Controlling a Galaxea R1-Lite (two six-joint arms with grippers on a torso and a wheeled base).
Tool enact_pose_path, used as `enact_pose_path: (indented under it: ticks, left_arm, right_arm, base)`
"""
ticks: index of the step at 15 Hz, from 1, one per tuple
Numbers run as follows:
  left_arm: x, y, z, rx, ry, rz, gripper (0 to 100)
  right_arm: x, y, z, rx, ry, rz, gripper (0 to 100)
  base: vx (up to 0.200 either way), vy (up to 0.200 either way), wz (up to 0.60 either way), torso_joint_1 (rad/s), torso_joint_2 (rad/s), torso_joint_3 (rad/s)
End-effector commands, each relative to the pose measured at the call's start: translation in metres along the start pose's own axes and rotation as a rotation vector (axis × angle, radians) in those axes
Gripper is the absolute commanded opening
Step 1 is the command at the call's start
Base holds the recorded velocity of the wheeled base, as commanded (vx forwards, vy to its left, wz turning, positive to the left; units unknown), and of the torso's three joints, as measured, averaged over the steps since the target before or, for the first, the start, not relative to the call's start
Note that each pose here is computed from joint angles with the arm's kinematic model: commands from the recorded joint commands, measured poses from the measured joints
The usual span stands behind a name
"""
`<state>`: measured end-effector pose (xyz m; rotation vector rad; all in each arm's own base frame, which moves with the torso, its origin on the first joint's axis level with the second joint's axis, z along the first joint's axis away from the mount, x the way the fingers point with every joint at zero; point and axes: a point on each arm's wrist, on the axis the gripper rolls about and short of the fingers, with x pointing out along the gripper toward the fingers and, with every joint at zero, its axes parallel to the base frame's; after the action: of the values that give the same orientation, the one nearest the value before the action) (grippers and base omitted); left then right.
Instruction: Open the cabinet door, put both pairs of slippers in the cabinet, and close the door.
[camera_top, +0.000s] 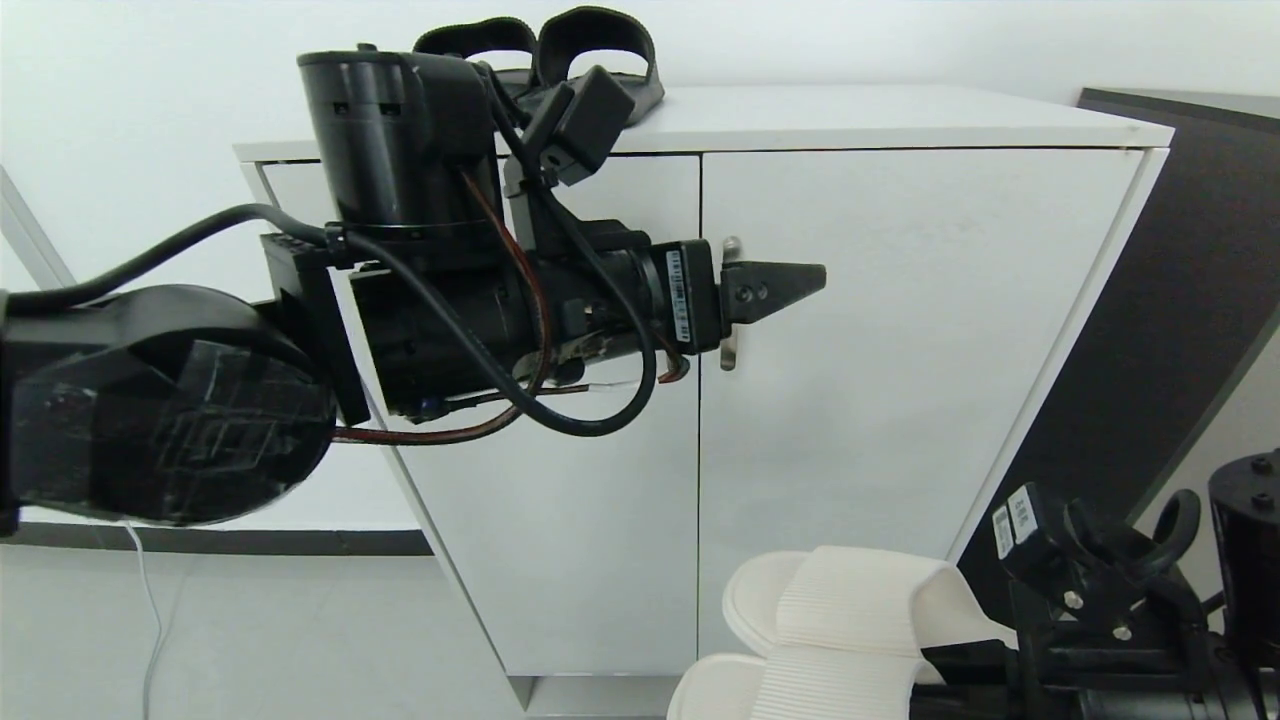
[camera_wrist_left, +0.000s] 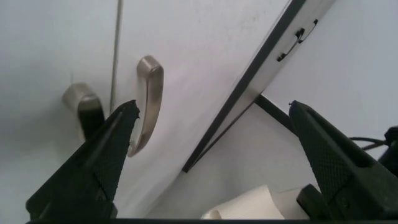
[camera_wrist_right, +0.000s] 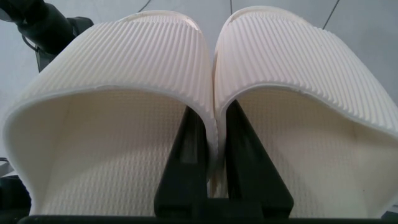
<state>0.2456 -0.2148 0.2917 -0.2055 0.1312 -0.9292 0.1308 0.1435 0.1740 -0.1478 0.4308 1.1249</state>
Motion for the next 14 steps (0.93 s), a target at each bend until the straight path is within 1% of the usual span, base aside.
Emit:
enact_pose_path:
  ticks: [1, 3, 7, 8, 10, 14]
  left_arm:
    - [0.017, 0.006, -0.004, -0.003, 0.008, 0.026, 100]
    - [0.025, 0.009, -0.007, -0.005, 0.013, 0.031, 100]
    - [0.027, 0.01, -0.011, -0.009, 0.025, 0.033, 100]
    - [0.027, 0.01, -0.012, -0.01, 0.028, 0.032, 0]
    - [0.027, 0.01, -0.012, -0.013, 0.028, 0.032, 0]
    - [0.019, 0.007, -0.009, -0.023, 0.021, 0.029, 0]
  right_arm:
    - [0.0, 0.0, 0.0, -0.001, 0.0, 0.002, 0]
    - [-0.001, 0.0, 0.0, 0.0, -0.002, 0.002, 0]
    - [-0.001, 0.0, -0.001, 0.0, 0.001, 0.002, 0]
    - [-0.001, 0.0, -0.002, 0.001, 0.005, 0.002, 0]
    - [-0.001, 0.0, -0.003, -0.007, 0.007, 0.004, 0]
    - [-0.003, 0.002, -0.014, -0.063, 0.031, 0.031, 0]
  base:
    - [0.0, 0.0, 0.0, 0.0, 0.0, 0.0]
    - [0.0, 0.0, 0.0, 0.0, 0.0, 0.0]
    - [0.0, 0.0, 0.0, 0.0, 0.0, 0.0]
    - [0.0, 0.0, 0.0, 0.0, 0.0, 0.0]
    - [0.0, 0.0, 0.0, 0.0, 0.0, 0.0]
    - [0.0, 0.0, 0.0, 0.0, 0.0, 0.0]
